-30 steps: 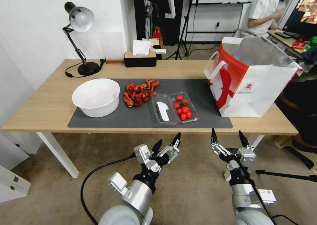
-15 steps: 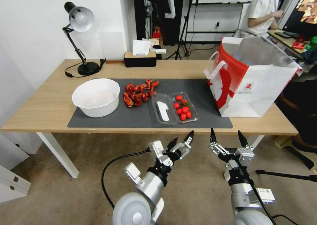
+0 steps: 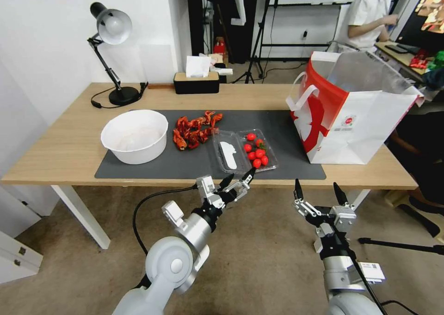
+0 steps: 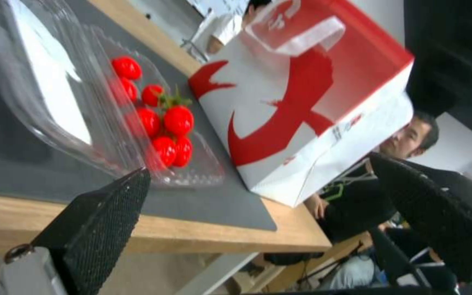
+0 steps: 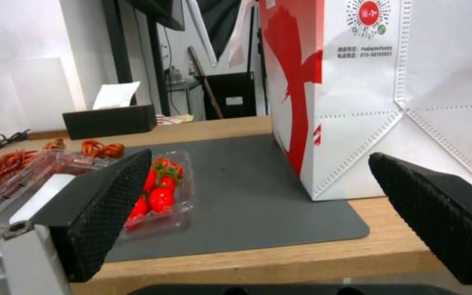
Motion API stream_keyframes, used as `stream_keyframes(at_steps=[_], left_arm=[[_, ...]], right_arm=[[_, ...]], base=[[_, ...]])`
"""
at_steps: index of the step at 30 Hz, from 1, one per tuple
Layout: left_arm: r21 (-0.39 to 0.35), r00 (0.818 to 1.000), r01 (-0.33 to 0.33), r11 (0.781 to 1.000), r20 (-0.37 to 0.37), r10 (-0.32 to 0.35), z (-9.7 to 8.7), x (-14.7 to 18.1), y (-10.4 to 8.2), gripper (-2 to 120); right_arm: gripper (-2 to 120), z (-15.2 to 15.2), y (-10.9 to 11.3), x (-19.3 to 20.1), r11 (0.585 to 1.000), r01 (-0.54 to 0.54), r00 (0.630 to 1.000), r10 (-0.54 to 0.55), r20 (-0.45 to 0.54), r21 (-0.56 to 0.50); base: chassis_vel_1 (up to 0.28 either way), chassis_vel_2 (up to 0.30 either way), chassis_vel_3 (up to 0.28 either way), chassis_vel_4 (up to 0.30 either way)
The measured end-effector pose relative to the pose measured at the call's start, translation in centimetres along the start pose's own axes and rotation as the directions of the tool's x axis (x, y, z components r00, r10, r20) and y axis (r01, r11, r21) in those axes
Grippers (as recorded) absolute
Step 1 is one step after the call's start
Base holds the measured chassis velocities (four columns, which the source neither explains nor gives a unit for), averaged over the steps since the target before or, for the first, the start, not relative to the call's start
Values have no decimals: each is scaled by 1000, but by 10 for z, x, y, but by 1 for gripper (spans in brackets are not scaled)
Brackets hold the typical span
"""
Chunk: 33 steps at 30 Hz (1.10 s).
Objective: Close the disposable takeout box, then place it into the delivery bag.
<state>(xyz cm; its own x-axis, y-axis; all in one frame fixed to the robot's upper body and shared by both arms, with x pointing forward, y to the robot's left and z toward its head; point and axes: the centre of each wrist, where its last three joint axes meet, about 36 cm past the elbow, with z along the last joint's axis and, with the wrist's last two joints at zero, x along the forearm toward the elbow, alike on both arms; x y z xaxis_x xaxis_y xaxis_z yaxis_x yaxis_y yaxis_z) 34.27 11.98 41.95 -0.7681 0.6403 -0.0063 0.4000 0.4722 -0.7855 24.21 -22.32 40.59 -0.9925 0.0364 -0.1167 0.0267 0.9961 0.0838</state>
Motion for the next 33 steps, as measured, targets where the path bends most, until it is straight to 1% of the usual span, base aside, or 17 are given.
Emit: stream_keyframes(at_steps=[2, 4, 13, 15, 26, 33], left_arm=[[-1, 1000, 0, 1000, -7, 0, 1, -2, 0, 100], [0, 999, 2, 1000, -32, -2, 5, -8, 1, 100], [2, 998, 12, 1000, -58, -12, 12, -20, 2, 100], [-3, 998, 24, 1000, -66, -24, 13, -25, 4, 100], [-24, 993, 88, 996, -78, -90, 11, -41, 16, 100], [-34, 993, 94, 995, -73, -97, 6, -45, 19, 100]], right_arm=[[100, -1, 0, 0, 1000, -2, 1000, 2, 1, 1], [100, -3, -2, 1, 1000, -8, 1000, 8, 4, 6], [100, -5, -3, 2, 1000, -16, 1000, 16, 5, 9], [100, -6, -4, 2, 1000, -19, 1000, 19, 7, 10], [100, -8, -6, 2, 1000, -24, 1000, 24, 12, 12], [100, -9, -6, 2, 1000, -26, 1000, 26, 13, 12]], base=[[0, 0, 0, 0], [0, 0, 0, 0], [0, 0, 0, 0], [0, 0, 0, 0], [0, 0, 0, 0], [0, 0, 0, 0]])
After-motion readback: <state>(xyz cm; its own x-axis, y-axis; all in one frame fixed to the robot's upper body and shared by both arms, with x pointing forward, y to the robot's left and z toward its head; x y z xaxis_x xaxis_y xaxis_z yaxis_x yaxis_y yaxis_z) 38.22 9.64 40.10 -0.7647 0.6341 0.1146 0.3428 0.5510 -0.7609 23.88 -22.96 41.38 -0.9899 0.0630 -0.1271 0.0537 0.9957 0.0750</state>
